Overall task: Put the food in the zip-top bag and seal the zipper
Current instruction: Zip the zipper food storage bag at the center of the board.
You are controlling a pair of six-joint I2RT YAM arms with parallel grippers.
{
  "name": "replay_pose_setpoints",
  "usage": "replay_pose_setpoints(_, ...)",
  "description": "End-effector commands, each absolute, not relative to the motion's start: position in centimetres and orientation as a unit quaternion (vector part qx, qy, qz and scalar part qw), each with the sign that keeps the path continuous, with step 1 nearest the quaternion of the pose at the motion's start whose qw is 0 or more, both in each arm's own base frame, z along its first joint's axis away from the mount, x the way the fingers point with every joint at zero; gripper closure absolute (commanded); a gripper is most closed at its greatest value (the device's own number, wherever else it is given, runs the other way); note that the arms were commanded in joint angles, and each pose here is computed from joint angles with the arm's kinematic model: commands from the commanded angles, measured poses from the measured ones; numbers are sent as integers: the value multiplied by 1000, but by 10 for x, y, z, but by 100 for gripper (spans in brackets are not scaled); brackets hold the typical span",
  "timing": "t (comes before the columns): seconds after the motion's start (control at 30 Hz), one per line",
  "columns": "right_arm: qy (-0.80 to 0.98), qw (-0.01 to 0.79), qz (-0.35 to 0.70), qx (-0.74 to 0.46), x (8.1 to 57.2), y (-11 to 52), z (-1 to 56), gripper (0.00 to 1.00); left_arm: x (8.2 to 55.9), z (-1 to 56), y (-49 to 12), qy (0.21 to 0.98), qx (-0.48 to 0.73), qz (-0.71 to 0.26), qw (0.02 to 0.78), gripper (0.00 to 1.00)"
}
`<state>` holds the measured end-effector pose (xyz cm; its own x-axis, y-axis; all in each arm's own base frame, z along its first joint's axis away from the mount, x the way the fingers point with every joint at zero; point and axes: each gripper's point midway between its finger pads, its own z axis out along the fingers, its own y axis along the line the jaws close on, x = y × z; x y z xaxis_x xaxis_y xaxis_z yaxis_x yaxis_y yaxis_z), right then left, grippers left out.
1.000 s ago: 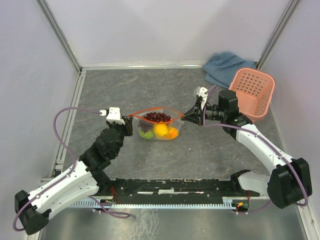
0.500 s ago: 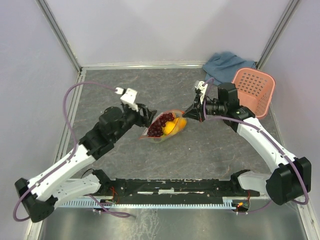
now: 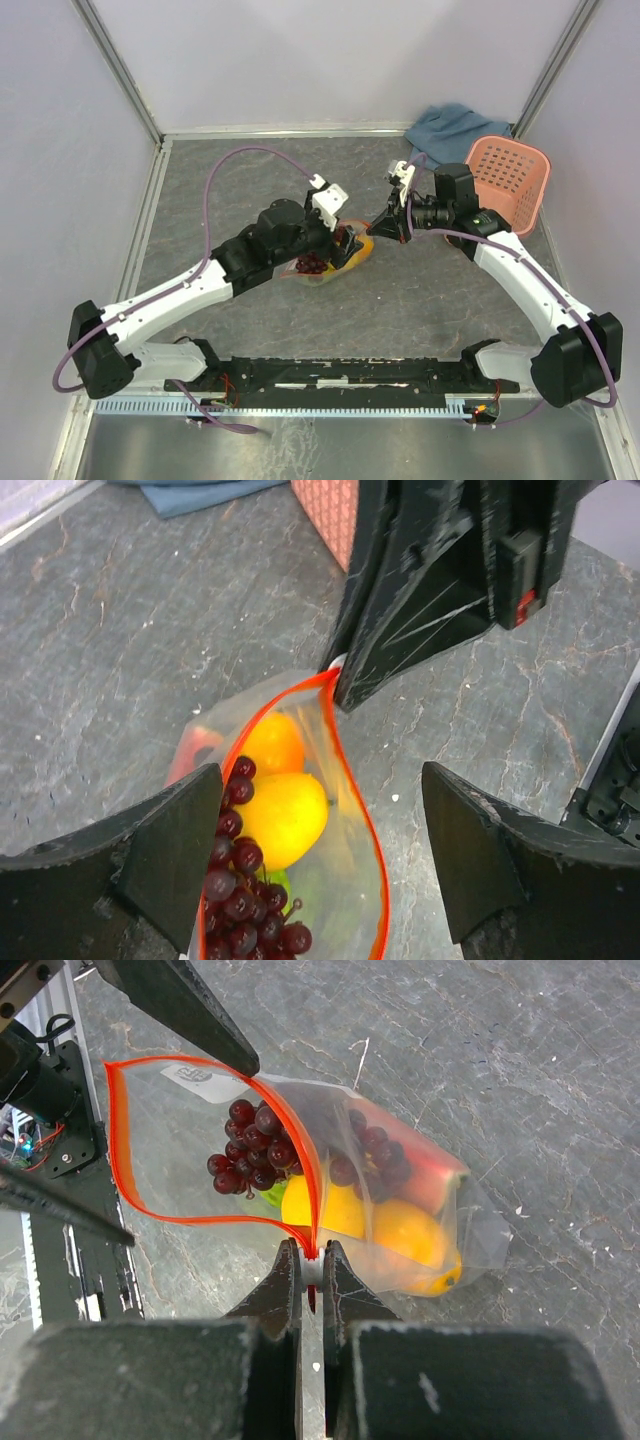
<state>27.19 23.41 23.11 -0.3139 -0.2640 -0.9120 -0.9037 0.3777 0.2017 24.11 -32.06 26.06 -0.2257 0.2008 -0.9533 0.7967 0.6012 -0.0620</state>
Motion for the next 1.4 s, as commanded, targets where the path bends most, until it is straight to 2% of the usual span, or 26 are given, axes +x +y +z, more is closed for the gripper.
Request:
replay_pose_setpoints(0.0,700,444,373,-417,280,237,250,98,249,292,-339,673,391,-264,570,13)
replay_pose_setpoints(0.17,701,443,375,-416,280,237,251,98,270,273,-331,684,400,-193,578,13)
replay_pose_setpoints(0.47,705,437,375,-414,281,237,247,98,265,252,-349,660,470,-198,552,14)
replay_pose_setpoints(0.63,706,434,373,-417,278,236,245,99,280,251,-338,664,464,-148,567,14)
replay_pose_setpoints(0.73,705,436,372,-418,276,235,246,98,277,248,-341,661,473,-152,562,18)
replay_pose_setpoints(0.83,704,436,374,-418,275,235,245,98,274,241,-344,662,483,-160,551,28)
replay_pose_setpoints(1.03,704,435,373,-420,273,234,240,98,273,232,-345,667,487,-171,537,65)
replay_pose_setpoints(1.23,703,437,363,-428,272,231,233,98,270,230,-344,667,491,-189,528,96)
replay_pose_setpoints(1.3,702,437,359,-433,271,230,230,97,269,231,-343,668,487,-200,526,97)
replay_pose_setpoints(1.37,699,438,356,-439,269,229,227,90,267,233,-342,666,483,-211,527,97)
